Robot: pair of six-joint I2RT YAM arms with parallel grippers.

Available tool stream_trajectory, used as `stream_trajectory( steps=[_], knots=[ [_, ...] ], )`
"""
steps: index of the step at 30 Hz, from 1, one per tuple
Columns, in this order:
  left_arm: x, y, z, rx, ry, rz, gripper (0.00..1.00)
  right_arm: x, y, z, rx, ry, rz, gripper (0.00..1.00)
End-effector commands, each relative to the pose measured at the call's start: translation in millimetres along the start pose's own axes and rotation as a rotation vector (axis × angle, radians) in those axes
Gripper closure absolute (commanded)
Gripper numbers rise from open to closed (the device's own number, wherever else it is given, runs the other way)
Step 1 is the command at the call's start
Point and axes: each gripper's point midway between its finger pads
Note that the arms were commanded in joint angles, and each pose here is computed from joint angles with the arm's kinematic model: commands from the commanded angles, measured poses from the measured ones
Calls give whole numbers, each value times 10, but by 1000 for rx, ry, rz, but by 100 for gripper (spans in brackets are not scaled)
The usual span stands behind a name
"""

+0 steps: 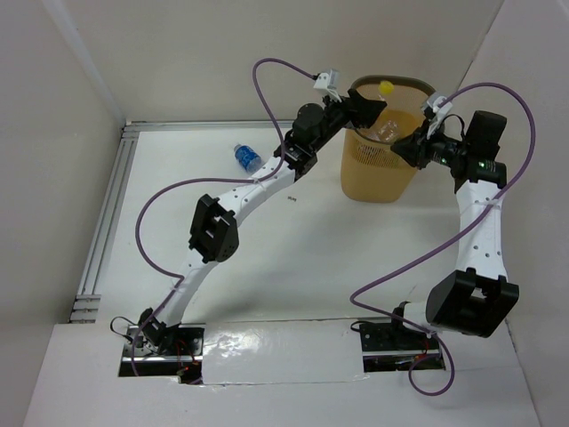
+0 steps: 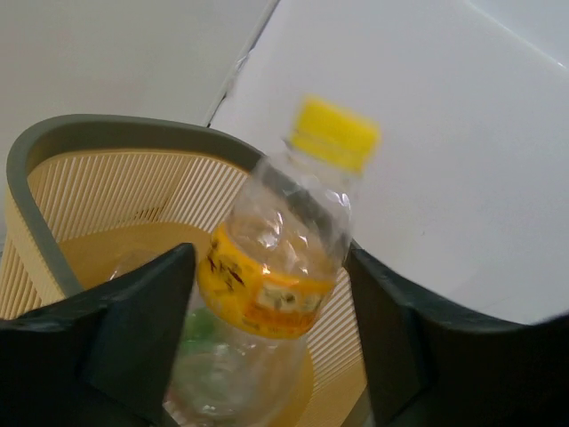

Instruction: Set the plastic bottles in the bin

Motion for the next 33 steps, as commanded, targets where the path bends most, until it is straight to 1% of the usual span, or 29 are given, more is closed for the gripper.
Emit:
stream_trajectory(
  steps=[1,2,3,4,5,8,10,12,13,14,15,16,18,19,20,21,23,25,26,27,28,29,30,31,32,33],
  knots=[
    [270,-171,-31,-38,-78,-24,14,82,125,58,21,-18,29,75],
    [270,-171,-31,-38,-78,-24,12,88,140,57,30,-21,29,73],
    [250,-161,-30,-34,-70,-24,12,88,140,57,30,-21,29,71],
    [250,-161,-30,-34,-70,-24,12,53,141,50,32,-17,21,71],
    [250,-161,-30,-34,-70,-24,9,53,141,50,32,-17,21,71],
    [242,-175,-27,-42,-66,-24,8,53,141,50,32,-17,21,69],
    [242,-175,-27,-42,-66,-24,7,53,141,50,32,-17,21,64],
    [404,-255,-13,-55,-93,-35,7,23,169,53,45,-9,21,59],
    [428,-259,-15,-59,-103,-55,7,70,172,59,51,-18,57,54],
    [531,-325,2,-74,-115,-70,7,61,204,59,67,-19,61,45],
    [612,-360,14,-78,-127,-89,7,94,203,69,67,-21,83,38],
    [852,-477,56,-91,-161,-114,7,80,238,71,85,-20,90,31],
    [1049,-575,122,-103,-180,-174,7,175,280,84,114,-44,159,20],
    [1329,-619,217,-105,-219,-193,7,148,280,65,131,-44,169,10],
    [1430,-664,267,-105,-228,-218,7,206,302,75,140,-56,181,4],
    [1571,-649,330,-96,-239,-236,0,291,366,89,171,-80,196,0],
    [1771,-650,483,-79,-244,-264,0,296,374,57,210,-96,204,0],
    [1995,-531,810,-19,-244,-296,0,367,444,53,241,-116,230,0],
    [2058,-497,935,0,-251,-299,0,391,492,13,258,-122,246,0],
    [2041,-430,1191,32,-224,-300,0,396,546,-91,267,-107,256,0],
    [2074,-281,1335,77,-217,-307,0,391,605,-155,277,-98,263,0],
    [2056,-219,1466,97,-198,-310,0,384,664,-221,284,-87,270,0],
    [1680,51,1628,155,-88,-295,0,437,873,-362,330,-87,305,1],
    [1650,195,1780,195,-58,-287,0,394,872,-492,301,-54,320,3],
    [1659,219,2132,232,-22,-277,0,380,1041,-708,310,-31,358,7],
    [1407,348,2196,254,31,-260,0,416,1241,-784,360,-45,369,7]
  ],
)
Point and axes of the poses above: each gripper's point midway between its finger pads, its own z axis back along the fingers, its own y axis along the line the jaws close on, x = y × z, and after that the axes turned 9 degrees about -z, right-handed
